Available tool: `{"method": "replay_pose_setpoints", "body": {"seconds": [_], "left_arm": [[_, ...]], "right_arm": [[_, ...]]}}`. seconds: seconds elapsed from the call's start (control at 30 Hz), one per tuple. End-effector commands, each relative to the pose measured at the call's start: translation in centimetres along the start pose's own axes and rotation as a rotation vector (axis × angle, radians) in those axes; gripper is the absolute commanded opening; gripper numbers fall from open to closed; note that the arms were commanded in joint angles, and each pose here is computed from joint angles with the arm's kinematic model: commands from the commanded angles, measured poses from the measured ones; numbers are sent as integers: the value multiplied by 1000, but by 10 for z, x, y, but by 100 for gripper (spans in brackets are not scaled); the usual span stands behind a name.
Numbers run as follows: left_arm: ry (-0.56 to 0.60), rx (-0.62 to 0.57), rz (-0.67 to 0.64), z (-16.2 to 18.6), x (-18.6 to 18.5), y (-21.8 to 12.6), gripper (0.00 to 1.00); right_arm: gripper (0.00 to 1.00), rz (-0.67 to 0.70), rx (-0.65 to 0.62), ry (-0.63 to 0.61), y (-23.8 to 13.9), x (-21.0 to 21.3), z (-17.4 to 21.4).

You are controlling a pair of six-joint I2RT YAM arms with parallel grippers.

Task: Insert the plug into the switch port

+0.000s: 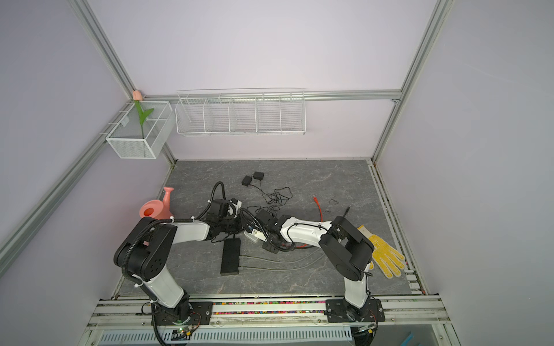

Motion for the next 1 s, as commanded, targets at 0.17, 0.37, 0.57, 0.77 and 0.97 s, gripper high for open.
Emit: {"method": "replay_pose_setpoints", "body": {"seconds": [0.17,0.37,0.57,0.77,0.97], "left_arm": [[0,26,-24,10,7,-3,36],[2,27,-21,11,6,-3,35],[2,23,-24,12,7,-5,35],[-1,25,-22,13,8,-5,35],[-1,23,-21,13,8,-5,35]], "right_arm": [[7,-2,-25,2,-7,2,-5],[7,7,-32,2,-7,0,-7],[7,14,-40,1,-10,-2,-9],[7,16,-52,-1,-14,-3,-12],[7,17,-57,-3,-16,-3,-13]]}}
Point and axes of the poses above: each gripper's point midway between its finger pads, its own y axis out along the fingers, its own x axis along the line the jaws close on, z = x × y, the point moved 4 cm from there along -y, back along the fingers, and after that the axes turned 8 degrees about -y, right-handed, at the moved point
